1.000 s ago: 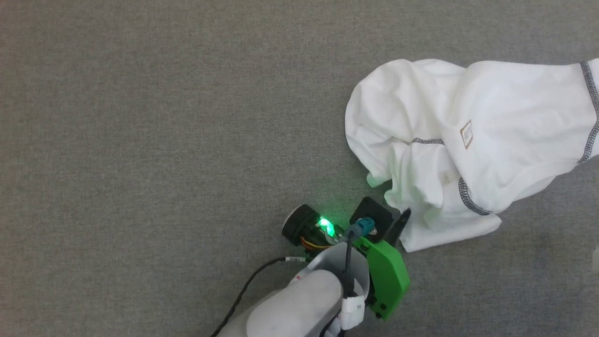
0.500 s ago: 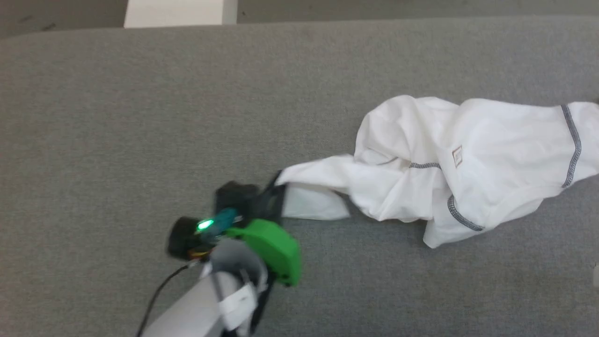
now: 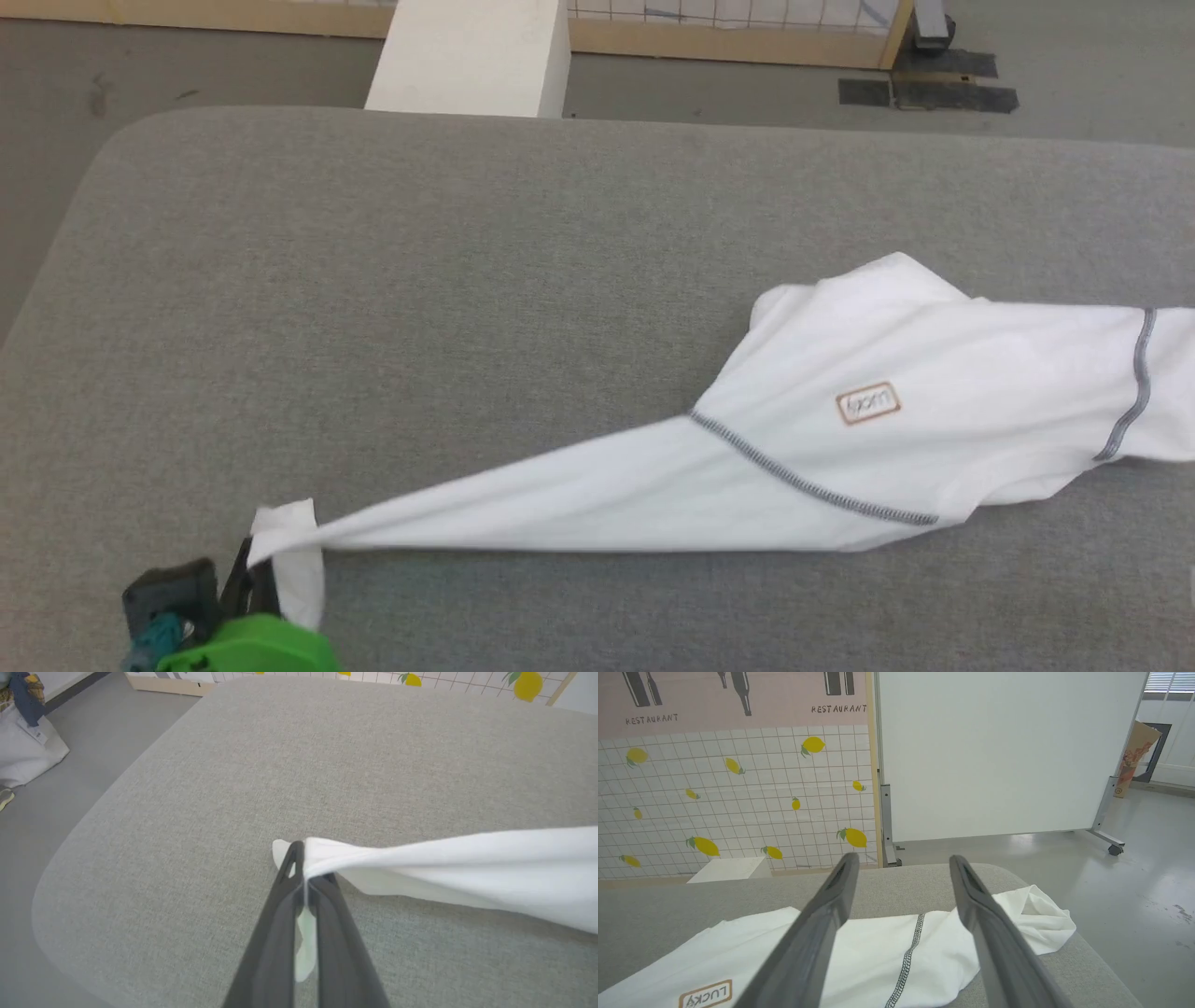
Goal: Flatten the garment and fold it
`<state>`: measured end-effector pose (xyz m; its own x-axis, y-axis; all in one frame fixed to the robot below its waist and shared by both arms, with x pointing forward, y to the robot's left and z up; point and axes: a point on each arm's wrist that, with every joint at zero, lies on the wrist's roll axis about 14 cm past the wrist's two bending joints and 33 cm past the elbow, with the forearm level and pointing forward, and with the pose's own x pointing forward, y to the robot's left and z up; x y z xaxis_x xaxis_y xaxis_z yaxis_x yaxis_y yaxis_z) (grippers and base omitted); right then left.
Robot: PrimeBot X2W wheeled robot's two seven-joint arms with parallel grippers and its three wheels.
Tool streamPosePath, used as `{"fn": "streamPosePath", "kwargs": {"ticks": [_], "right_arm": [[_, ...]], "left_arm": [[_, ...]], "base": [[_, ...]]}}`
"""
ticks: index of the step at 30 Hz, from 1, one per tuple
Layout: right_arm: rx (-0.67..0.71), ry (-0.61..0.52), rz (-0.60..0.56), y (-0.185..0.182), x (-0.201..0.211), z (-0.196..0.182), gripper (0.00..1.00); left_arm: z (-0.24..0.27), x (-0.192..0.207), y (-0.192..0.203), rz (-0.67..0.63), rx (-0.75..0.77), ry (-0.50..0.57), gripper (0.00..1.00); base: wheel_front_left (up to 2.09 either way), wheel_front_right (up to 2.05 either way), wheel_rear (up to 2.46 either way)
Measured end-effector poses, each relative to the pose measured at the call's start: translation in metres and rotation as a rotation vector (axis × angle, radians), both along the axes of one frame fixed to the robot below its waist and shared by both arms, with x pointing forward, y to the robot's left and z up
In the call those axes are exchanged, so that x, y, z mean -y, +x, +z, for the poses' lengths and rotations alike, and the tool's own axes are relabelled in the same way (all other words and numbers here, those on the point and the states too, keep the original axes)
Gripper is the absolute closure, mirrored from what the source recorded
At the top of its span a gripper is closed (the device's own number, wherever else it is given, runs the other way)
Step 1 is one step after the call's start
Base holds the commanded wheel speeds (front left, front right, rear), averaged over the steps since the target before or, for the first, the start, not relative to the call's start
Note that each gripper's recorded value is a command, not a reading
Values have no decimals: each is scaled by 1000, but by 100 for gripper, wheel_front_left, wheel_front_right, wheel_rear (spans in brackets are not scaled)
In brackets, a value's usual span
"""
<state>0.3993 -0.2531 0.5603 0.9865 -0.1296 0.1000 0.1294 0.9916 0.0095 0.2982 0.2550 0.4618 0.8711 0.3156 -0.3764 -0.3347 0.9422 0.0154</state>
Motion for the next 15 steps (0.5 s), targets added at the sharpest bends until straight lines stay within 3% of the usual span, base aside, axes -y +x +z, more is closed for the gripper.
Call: {"fn": "streamPosePath", "kwargs": {"ticks": [3,5,12,15], "right_arm": [[-2,3,12,1,-4,0,0],[-7,5,15,1,-5,-1,0],[-24,6,15,-1,-5,-6,0],[-34,9,11,-1,-3,-9,0]], "left_arm": [[-19,-5,-18,36,-54,-31,100],[-26,3,-19,33,-53,-77,0],[3,44,8,-98,98,-253,0],[37,59,31,-185,202,-270,0]], "base": [[0,0,0],[0,0,0],[0,0,0],[0,0,0]]}}
